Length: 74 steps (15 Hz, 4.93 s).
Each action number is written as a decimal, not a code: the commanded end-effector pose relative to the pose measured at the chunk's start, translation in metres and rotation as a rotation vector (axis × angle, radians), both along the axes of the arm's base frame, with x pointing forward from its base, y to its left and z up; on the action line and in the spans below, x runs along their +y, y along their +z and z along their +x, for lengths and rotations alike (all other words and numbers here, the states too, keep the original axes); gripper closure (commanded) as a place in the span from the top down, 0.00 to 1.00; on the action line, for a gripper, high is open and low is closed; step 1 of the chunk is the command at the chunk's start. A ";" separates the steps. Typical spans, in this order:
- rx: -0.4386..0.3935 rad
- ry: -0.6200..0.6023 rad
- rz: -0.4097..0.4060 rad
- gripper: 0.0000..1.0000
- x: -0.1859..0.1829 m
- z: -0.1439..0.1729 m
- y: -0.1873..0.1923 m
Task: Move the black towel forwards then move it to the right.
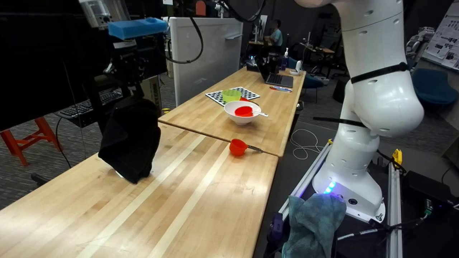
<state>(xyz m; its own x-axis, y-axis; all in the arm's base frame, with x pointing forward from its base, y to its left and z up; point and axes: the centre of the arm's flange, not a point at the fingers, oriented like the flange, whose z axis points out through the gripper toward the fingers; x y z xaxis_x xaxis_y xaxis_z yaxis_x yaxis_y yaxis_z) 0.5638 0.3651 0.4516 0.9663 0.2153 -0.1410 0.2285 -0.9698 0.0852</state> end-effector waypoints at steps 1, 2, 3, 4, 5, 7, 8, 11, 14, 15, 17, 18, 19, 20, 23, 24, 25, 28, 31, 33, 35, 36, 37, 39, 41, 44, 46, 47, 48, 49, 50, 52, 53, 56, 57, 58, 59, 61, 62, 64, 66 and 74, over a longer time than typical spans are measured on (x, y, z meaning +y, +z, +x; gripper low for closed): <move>-0.062 -0.099 -0.036 0.00 0.024 -0.045 0.026; -0.076 -0.134 -0.031 0.00 0.030 -0.057 0.029; -0.089 -0.170 -0.025 0.00 0.035 -0.069 0.031; -0.099 -0.208 -0.017 0.00 0.038 -0.081 0.033; -0.113 -0.258 -0.010 0.00 0.041 -0.094 0.034; -0.147 -0.352 0.007 0.00 0.043 -0.120 0.036; -0.167 -0.406 0.020 0.00 0.042 -0.134 0.036; -0.222 -0.550 0.055 0.00 0.034 -0.174 0.041; -0.269 -0.682 0.097 0.00 0.018 -0.212 0.050; -0.282 -0.715 0.108 0.00 0.012 -0.225 0.051; -0.292 -0.750 0.111 0.00 -0.002 -0.244 0.047; -0.290 -0.759 0.104 0.00 -0.010 -0.250 0.041; -0.282 -0.757 0.101 0.00 -0.020 -0.254 0.032; -0.271 -0.754 0.096 0.00 -0.030 -0.256 0.023; -0.233 -0.736 0.092 0.00 -0.059 -0.252 -0.006; -0.218 -0.726 0.093 0.00 -0.068 -0.247 -0.017; -0.204 -0.714 0.094 0.00 -0.075 -0.242 -0.026; -0.152 -0.674 0.109 0.00 -0.096 -0.222 -0.059; -0.113 -0.658 0.146 0.00 -0.118 -0.206 -0.083; -0.082 -0.657 0.166 0.00 -0.132 -0.195 -0.100; -0.054 -0.659 0.177 0.00 -0.144 -0.186 -0.120; -0.039 -0.660 0.183 0.00 -0.151 -0.183 -0.130; -0.027 -0.663 0.188 0.00 -0.156 -0.180 -0.139; -0.010 -0.669 0.203 0.00 -0.164 -0.178 -0.156; 0.003 -0.681 0.214 0.00 -0.170 -0.178 -0.171; 0.017 -0.687 0.222 0.00 -0.176 -0.181 -0.188; 0.025 -0.680 0.224 0.00 -0.178 -0.181 -0.199; 0.028 -0.670 0.216 0.00 -0.179 -0.180 -0.204; 0.028 -0.660 0.210 0.00 -0.181 -0.179 -0.206; 0.029 -0.655 0.205 0.00 -0.184 -0.176 -0.207; 0.032 -0.653 0.200 0.00 -0.187 -0.173 -0.208; 0.038 -0.648 0.204 0.00 -0.194 -0.166 -0.209; 0.039 -0.647 0.204 0.00 -0.197 -0.163 -0.210; 0.047 -0.643 0.199 0.00 -0.210 -0.150 -0.213; 0.048 -0.644 0.198 0.00 -0.216 -0.145 -0.213; 0.050 -0.647 0.197 0.00 -0.222 -0.141 -0.213; 0.052 -0.648 0.198 0.00 -0.228 -0.136 -0.211; 0.051 -0.650 0.197 0.00 -0.239 -0.128 -0.209; 0.054 -0.653 0.195 0.00 -0.244 -0.124 -0.207; 0.059 -0.657 0.194 0.00 -0.256 -0.117 -0.204; 0.062 -0.665 0.194 0.00 -0.267 -0.111 -0.200; 0.070 -0.692 0.205 0.00 -0.326 -0.094 -0.187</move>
<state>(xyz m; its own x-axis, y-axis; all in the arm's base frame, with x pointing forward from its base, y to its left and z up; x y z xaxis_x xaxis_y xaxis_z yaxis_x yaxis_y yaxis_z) 0.4625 0.0613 0.2581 0.8777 -0.4250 -0.2216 -0.4548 -0.8844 -0.1052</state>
